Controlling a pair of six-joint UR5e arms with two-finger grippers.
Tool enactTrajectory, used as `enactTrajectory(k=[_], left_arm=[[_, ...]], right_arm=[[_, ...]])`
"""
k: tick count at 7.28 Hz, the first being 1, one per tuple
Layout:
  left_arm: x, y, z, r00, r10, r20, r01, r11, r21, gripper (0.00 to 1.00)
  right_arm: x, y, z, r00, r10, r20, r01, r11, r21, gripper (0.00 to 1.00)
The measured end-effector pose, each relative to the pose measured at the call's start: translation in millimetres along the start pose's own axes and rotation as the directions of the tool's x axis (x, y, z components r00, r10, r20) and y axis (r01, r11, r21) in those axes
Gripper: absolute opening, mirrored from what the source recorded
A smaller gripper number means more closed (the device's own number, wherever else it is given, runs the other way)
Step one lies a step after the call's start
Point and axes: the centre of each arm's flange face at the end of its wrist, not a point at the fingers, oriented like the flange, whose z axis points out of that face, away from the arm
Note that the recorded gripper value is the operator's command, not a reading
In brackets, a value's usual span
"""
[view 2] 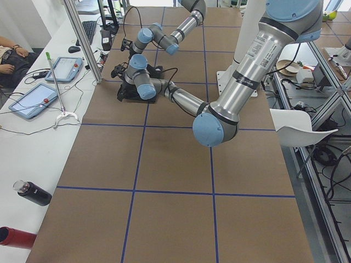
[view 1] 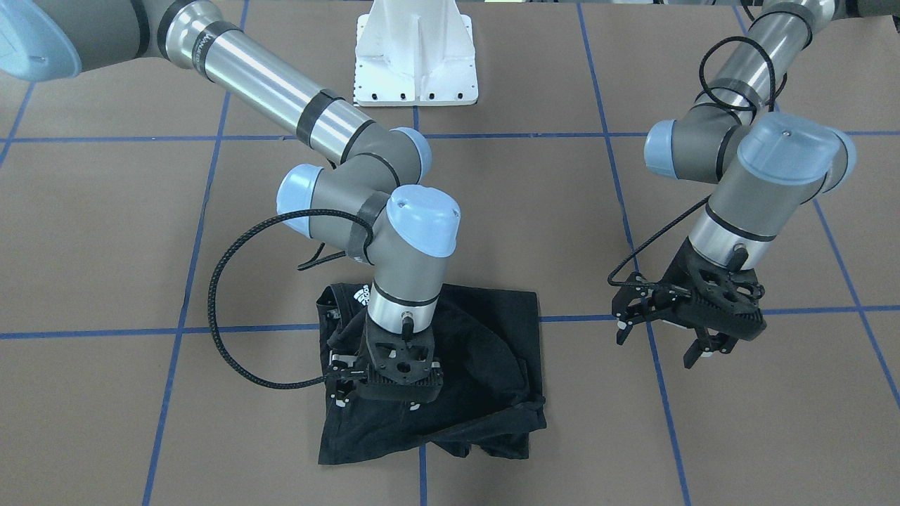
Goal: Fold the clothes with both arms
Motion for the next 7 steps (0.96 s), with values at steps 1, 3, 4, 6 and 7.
enactTrajectory(k=[1, 3, 4, 6, 7], left_arm=[[0, 0, 0, 1.000, 0.000, 0.000, 0.000, 1.000, 0.000, 1.00], [-2, 2, 0, 1.000, -0.001, 0.002, 0.001, 1.000, -0.001, 1.00], [-4, 4, 0, 1.000, -0.002, 0.002, 0.002, 1.000, -0.002, 1.00], [-5, 7, 0, 1.000, -0.002, 0.001, 0.002, 1.000, -0.002, 1.00], [-5, 7, 0, 1.000, -0.002, 0.001, 0.002, 1.000, -0.002, 1.00]], right_arm=[[-25, 34, -15, 0.999, -0.034, -0.005, 0.034, 0.999, -0.039, 0.93], [-63, 98, -30, 0.993, -0.107, -0.046, 0.104, 0.992, -0.077, 0.83], [-73, 117, -35, 0.989, -0.135, -0.065, 0.129, 0.987, -0.094, 0.78], [-80, 131, -40, 0.978, -0.189, -0.086, 0.179, 0.977, -0.115, 0.74], [-83, 137, -43, 0.971, -0.219, -0.090, 0.207, 0.970, -0.125, 0.70]])
